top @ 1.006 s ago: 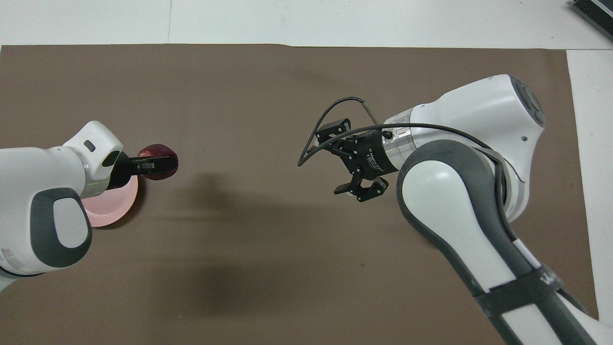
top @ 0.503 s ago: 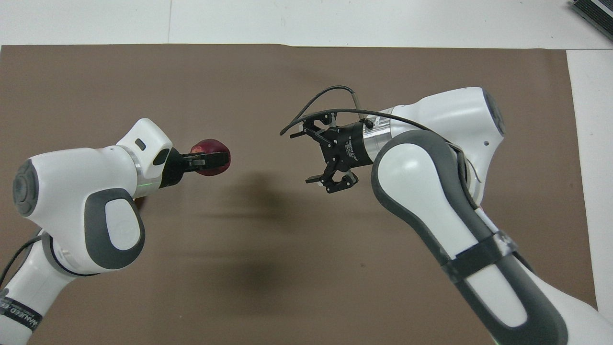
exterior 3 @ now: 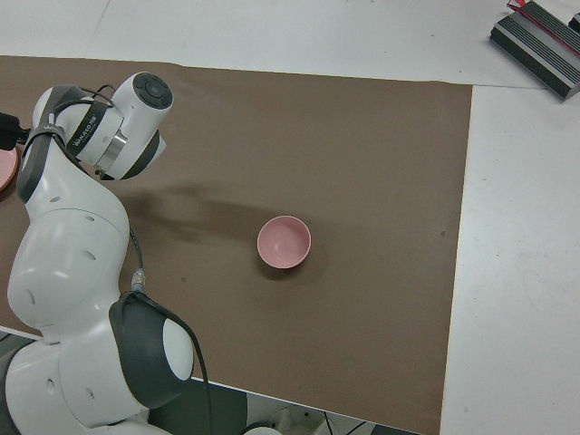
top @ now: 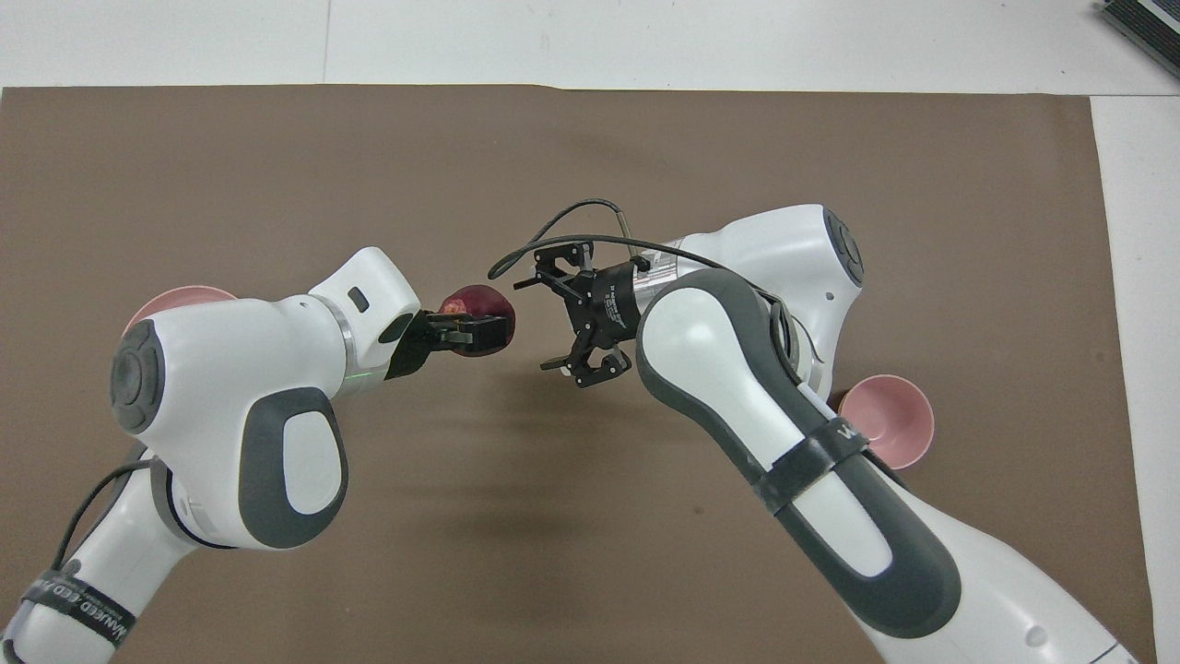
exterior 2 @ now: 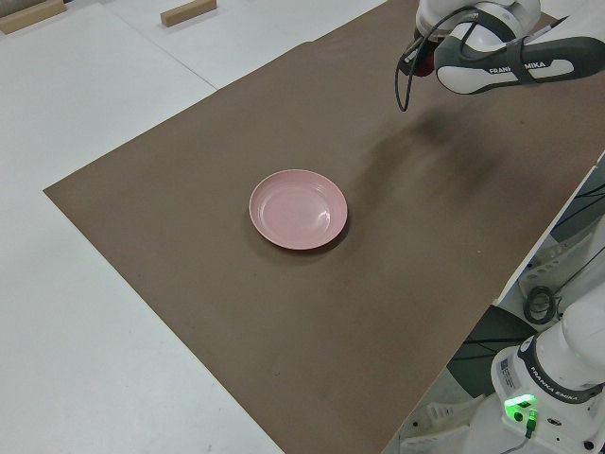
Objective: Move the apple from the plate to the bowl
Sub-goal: 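Lift the apple with the left gripper toward the right gripper, then grasp the apple with the right gripper and open the left gripper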
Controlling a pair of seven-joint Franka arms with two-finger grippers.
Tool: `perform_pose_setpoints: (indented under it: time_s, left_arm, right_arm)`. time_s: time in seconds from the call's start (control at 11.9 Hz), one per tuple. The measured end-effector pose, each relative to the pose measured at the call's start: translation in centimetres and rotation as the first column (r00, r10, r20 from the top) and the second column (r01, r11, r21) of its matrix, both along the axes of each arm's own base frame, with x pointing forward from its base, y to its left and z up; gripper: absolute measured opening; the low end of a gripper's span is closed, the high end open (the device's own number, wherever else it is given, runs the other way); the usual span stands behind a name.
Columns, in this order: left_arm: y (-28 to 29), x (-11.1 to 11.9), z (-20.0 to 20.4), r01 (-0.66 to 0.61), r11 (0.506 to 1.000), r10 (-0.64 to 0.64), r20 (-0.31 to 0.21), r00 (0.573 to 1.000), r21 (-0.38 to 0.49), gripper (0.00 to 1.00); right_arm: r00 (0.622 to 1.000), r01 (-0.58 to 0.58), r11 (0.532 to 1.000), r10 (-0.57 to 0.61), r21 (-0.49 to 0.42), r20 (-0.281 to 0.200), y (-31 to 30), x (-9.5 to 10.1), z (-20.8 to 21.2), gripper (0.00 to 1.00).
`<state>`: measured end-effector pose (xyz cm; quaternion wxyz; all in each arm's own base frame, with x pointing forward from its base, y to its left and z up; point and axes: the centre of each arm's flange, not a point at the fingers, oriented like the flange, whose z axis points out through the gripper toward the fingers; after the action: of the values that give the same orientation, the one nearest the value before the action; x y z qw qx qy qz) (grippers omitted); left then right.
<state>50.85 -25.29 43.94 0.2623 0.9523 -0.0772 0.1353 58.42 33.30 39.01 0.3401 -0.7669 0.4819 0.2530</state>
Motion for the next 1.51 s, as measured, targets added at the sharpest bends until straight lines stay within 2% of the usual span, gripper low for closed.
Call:
perform_pose_setpoints:
  time_s: [0.34, 0.75, 0.84, 0.92, 1.01, 1.51]
  left_arm:
    - [-2.3, -1.1, -0.5, 0.045, 0.999, -0.045, -0.005, 0.999, 0.005, 0.72]
    - [-2.7, -0.8, -0.2, 0.047, 0.999, -0.047, 0.004, 0.999, 0.002, 0.72]
    - [-2.9, -0.7, 0.1, 0.049, 0.999, -0.049, 0.009, 0.999, -0.002, 0.72]
    - [-3.0, -0.7, 0.2, 0.052, 0.999, -0.052, 0.008, 0.999, -0.002, 0.72]
    - [-3.0, -0.6, 0.2, 0.052, 0.999, -0.052, 0.010, 0.999, -0.002, 0.72]
    - [-3.2, -0.4, 0.3, 0.050, 0.999, -0.050, 0.010, 0.999, -0.004, 0.72]
  right_arm:
    - [1.000, 0.005, 0.998, -0.005, 0.056, 0.006, 0.7, -0.2, 0.2, 1.00]
    - [1.000, -0.010, 0.999, 0.008, 0.053, 0.027, 1.8, -0.9, 0.1, 1.00]
    - [0.999, -0.014, 0.998, 0.012, 0.053, 0.032, 1.8, -0.9, 0.1, 0.98]
    - [0.999, -0.011, 0.999, 0.009, 0.053, 0.038, 1.6, -0.8, 0.2, 0.86]
    - [0.999, -0.010, 0.999, 0.008, 0.053, 0.038, 1.5, -0.7, 0.2, 0.80]
    - [0.999, -0.006, 0.999, 0.004, 0.053, 0.040, 1.3, -0.6, 0.3, 0.80]
